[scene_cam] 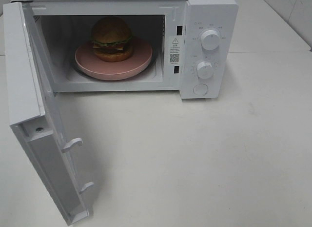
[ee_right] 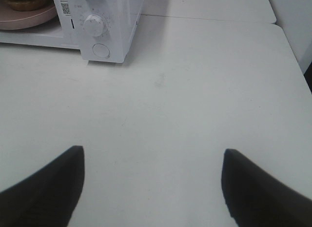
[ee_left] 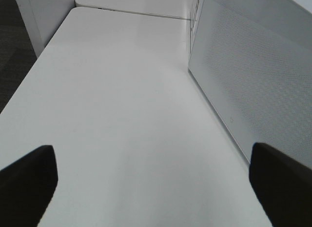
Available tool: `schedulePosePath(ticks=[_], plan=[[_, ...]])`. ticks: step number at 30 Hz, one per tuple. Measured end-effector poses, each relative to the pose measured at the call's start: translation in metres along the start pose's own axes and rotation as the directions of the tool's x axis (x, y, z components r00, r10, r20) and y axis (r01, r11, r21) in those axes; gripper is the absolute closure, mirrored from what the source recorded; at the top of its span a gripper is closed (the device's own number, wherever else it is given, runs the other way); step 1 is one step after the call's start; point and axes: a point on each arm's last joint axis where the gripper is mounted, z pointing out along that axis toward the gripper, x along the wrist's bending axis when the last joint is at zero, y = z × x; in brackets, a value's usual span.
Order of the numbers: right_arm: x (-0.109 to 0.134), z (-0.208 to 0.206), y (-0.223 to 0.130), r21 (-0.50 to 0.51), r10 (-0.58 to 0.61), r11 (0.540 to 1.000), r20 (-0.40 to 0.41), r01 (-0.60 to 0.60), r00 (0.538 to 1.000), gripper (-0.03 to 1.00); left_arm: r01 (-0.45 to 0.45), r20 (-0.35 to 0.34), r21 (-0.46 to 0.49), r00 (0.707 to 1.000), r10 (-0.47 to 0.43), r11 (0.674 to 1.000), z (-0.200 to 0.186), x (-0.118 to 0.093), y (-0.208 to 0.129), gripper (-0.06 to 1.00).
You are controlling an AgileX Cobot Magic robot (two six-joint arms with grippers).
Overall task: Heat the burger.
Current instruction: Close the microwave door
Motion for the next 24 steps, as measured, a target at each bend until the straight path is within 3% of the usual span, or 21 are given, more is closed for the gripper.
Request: schedulePosePath(ticks=[24], plan=[[0.0, 0.0, 0.0, 0.0, 0.0, 1.0, 0.0, 0.0, 1.0, 0.22, 0.0, 0.0, 0.0, 1.0, 0.0, 1.0, 0.0, 0.0, 0.0, -0.05]])
